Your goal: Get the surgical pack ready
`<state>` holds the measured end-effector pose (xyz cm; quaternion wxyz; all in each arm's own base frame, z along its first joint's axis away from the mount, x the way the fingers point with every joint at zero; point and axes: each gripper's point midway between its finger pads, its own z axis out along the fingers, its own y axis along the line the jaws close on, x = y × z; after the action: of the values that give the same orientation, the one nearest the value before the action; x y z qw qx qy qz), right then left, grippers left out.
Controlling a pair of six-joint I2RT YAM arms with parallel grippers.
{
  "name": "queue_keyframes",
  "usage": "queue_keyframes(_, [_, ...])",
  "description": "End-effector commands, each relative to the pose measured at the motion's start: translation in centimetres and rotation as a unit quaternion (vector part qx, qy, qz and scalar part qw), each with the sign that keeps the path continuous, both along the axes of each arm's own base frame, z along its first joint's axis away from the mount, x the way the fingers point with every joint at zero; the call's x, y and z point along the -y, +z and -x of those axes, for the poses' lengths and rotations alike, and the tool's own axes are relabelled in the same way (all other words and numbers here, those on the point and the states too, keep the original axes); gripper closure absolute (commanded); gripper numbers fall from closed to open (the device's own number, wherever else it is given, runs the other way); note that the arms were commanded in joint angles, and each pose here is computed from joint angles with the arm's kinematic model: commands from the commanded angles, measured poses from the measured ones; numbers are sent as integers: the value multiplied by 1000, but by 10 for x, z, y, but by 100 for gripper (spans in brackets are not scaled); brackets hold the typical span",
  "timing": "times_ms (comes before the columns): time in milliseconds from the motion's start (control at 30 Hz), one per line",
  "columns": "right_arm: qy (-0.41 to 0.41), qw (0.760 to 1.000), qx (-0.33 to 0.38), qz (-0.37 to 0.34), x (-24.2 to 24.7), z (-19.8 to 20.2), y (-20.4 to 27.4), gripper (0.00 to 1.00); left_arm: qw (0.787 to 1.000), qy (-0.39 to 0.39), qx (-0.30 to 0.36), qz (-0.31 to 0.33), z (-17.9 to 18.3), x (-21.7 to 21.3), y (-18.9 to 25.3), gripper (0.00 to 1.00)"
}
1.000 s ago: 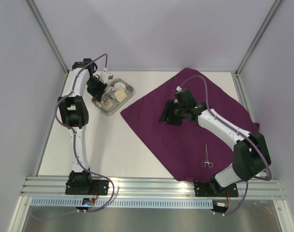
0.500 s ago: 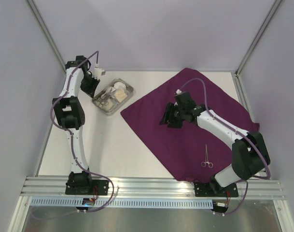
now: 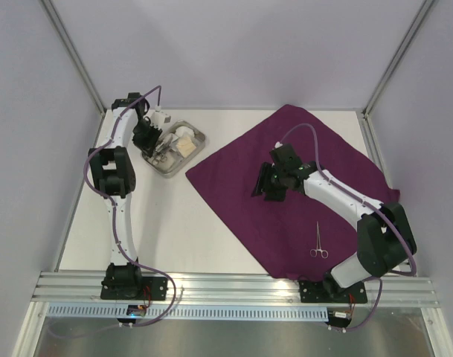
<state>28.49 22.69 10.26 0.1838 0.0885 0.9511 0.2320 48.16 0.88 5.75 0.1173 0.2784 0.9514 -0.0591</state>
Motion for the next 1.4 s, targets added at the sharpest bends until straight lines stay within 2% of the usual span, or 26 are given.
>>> queue_keyframes(0, [-34, 998, 10, 58, 36, -3, 12, 48, 1000, 6, 1, 8, -2, 4, -3, 76])
queue_keyframes(133, [-91, 984, -53, 141, 105, 17, -3, 57, 1000, 13, 2, 15, 1, 6, 5, 76])
queue_keyframes(167, [-100, 981, -62, 153, 119, 21, -5, 62, 1000, 16, 12, 19, 0, 8, 16, 75])
queue_keyframes(267, [-140, 963, -112, 200, 163, 44, -17, 69, 999, 34, 34, 26, 3, 11, 43, 71])
queue_keyframes(400, [-154, 949, -158, 224, 189, 74, -27, 69, 997, 46, 49, 46, 17, 19, 72, 63])
queue_keyframes(500, [-158, 944, -180, 228, 195, 87, -32, 71, 996, 47, 45, 67, 34, 29, 89, 61])
queue_keyframes(600, [-166, 932, -205, 248, 207, 102, -42, 80, 994, 44, 38, 89, 50, 39, 102, 60])
queue_keyframes(700, [-163, 925, -232, 253, 211, 115, -52, 84, 992, 38, 33, 112, 63, 52, 111, 58])
queue_keyframes(1000, [-156, 912, -275, 260, 214, 118, -69, 86, 989, 22, 42, 139, 81, 65, 127, 57])
queue_keyframes(1367, [-140, 902, -311, 264, 213, 122, -88, 85, 989, 14, 47, 140, 81, 66, 128, 57])
